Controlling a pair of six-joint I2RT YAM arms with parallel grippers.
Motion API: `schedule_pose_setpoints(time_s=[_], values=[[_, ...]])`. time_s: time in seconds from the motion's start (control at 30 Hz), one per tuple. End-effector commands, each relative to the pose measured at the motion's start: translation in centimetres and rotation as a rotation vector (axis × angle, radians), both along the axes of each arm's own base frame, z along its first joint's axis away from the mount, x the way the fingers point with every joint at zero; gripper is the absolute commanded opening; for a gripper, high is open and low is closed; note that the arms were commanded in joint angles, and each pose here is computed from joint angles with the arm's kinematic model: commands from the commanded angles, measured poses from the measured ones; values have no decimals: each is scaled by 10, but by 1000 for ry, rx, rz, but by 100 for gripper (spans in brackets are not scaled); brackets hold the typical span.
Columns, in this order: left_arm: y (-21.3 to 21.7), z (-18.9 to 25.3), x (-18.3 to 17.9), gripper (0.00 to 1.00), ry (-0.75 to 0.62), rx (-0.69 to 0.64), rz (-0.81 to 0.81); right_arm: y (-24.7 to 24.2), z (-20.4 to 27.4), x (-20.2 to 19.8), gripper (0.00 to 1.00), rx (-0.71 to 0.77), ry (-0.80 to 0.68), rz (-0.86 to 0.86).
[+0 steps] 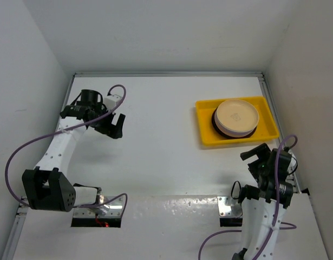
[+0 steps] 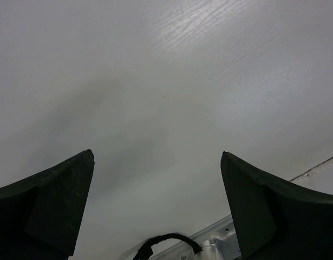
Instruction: Place the plates into the plastic bin on the countertop
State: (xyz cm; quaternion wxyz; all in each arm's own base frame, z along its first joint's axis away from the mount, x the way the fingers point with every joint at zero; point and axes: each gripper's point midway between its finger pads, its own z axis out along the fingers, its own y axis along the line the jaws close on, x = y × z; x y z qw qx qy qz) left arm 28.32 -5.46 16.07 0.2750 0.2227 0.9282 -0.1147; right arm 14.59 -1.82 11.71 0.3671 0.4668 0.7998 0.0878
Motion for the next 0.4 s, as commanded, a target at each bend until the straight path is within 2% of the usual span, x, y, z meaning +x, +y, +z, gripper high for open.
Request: schedule_pose_setpoints(time_s=[0.0,0.37], values=[[7,17,6,100,-79,7,12,2,7,0,100,-11,-24,16],[5,16,3,100,-79,-1,8,-2,6,-3,100,-34,-7,13]])
